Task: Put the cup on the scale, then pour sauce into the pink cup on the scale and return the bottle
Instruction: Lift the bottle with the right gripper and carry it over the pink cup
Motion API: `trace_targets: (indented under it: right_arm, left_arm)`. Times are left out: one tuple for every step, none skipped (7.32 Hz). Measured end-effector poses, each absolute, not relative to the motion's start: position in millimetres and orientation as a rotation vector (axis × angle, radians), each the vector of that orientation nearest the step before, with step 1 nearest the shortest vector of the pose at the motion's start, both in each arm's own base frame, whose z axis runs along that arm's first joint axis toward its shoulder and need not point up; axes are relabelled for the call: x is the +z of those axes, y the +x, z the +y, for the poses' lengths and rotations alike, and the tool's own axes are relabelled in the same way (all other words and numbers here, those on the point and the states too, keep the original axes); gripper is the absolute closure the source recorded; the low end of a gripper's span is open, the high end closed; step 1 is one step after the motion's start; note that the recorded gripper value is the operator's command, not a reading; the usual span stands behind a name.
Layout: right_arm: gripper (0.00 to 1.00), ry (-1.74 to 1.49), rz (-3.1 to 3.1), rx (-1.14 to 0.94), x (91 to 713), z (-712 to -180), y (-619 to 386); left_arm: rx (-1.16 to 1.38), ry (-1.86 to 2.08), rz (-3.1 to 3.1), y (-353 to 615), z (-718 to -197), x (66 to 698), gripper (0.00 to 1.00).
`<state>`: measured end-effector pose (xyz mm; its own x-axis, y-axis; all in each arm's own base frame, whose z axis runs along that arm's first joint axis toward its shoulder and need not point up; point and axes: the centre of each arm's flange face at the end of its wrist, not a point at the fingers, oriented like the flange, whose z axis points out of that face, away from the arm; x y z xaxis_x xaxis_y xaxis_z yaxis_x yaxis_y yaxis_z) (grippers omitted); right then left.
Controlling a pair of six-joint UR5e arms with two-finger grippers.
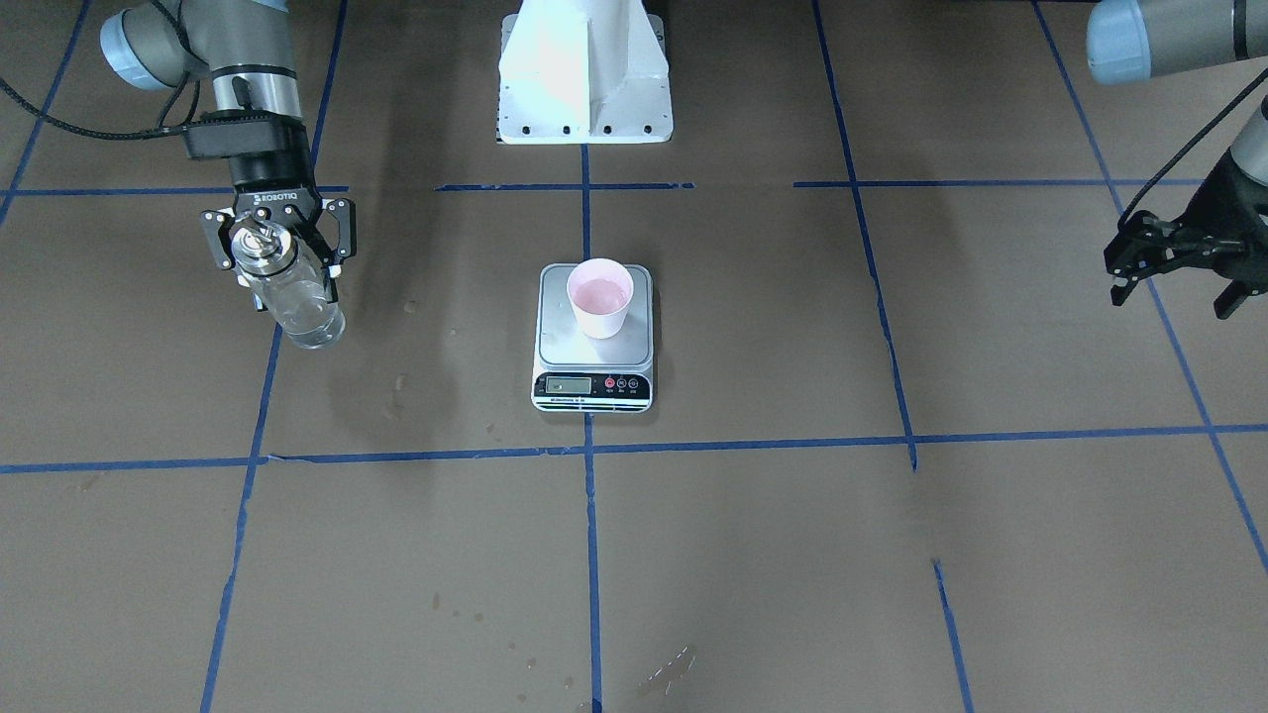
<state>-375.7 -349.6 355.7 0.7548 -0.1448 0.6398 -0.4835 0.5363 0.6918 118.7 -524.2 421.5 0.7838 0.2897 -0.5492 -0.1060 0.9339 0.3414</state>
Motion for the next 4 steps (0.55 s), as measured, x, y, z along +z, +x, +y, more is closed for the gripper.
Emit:
trace_targets:
  right_arm:
    - [1.00, 1.044, -0.692, 0.183, 344.6, -352.8, -382.6]
    - [1.00, 1.107, -0.631, 0.122, 334.0, -356.8, -387.1]
    - [1.00, 1.169, -0.555, 0.056, 325.6, -360.5, -391.1]
    - [1.00, 1.205, -0.505, 0.015, 319.4, -363.3, -394.9]
  left_arm:
    - [0.239, 0.309, 0.631, 114.7, -523.2, 424.4, 0.00]
    - [0.284, 0.323, 0.616, 102.7, -522.0, 432.4, 0.00]
    - [0.358, 0.347, 0.589, 78.7, -521.6, 445.9, 0.00]
    - [0.404, 0.359, 0.578, 47.9, -522.9, 463.1, 0.00]
